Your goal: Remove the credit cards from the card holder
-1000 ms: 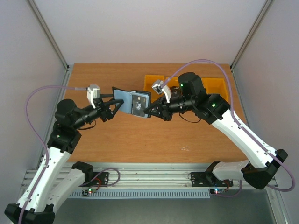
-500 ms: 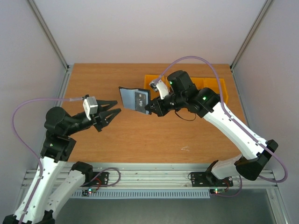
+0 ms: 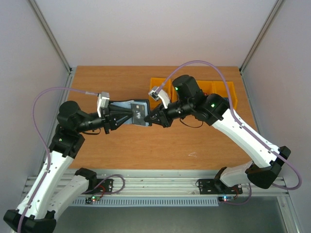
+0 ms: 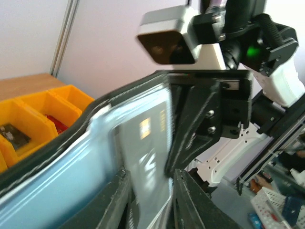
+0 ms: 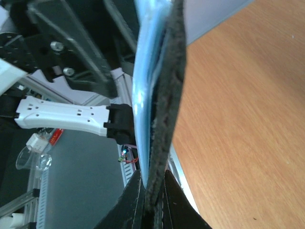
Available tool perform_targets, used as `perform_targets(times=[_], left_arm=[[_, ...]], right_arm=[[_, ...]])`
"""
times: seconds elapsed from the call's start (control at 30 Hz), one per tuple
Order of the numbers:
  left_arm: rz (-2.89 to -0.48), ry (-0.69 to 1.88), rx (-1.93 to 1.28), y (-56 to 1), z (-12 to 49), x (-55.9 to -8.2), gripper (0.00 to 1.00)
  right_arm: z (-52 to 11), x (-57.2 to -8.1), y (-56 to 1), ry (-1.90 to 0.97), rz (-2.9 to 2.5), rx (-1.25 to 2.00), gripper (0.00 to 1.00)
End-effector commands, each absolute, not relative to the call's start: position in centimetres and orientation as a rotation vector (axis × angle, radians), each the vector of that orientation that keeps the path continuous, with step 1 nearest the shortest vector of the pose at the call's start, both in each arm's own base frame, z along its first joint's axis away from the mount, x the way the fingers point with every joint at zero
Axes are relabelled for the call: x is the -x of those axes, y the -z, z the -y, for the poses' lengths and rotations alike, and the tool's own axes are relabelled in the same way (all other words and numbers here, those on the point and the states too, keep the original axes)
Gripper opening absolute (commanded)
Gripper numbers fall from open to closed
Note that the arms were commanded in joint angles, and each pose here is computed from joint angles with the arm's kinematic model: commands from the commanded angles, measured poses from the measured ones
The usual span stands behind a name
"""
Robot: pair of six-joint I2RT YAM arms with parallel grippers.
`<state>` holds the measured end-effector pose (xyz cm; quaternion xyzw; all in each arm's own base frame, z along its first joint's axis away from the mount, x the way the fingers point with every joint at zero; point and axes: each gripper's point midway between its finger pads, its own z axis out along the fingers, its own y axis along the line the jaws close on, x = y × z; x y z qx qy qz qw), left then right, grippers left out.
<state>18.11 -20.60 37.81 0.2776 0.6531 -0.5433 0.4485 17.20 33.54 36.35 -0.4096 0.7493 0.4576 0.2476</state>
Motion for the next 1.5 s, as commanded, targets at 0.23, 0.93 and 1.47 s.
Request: perform_targets(times=[0.23,0.93,1.47], left_arm=[[-1.648,1.431,-0.641,-37.9,20.9,-18.6,0.24],[-1.474,1.562,-0.84,-40.3,21.9,-15.1,0.01],[-1.447,1.619,-0.807,-40.6,22.6,-16.1,0.01]], right_arm=[[-34.1,-14.9,-40.3,-1.347,-1.828,1.225,0.01],[-34.1,-16.9,-39.2,-1.319,-1.785,1.193,0.01],[-35.5,-17.1,-40.1,-1.369,-1.732,1.295,0.01]])
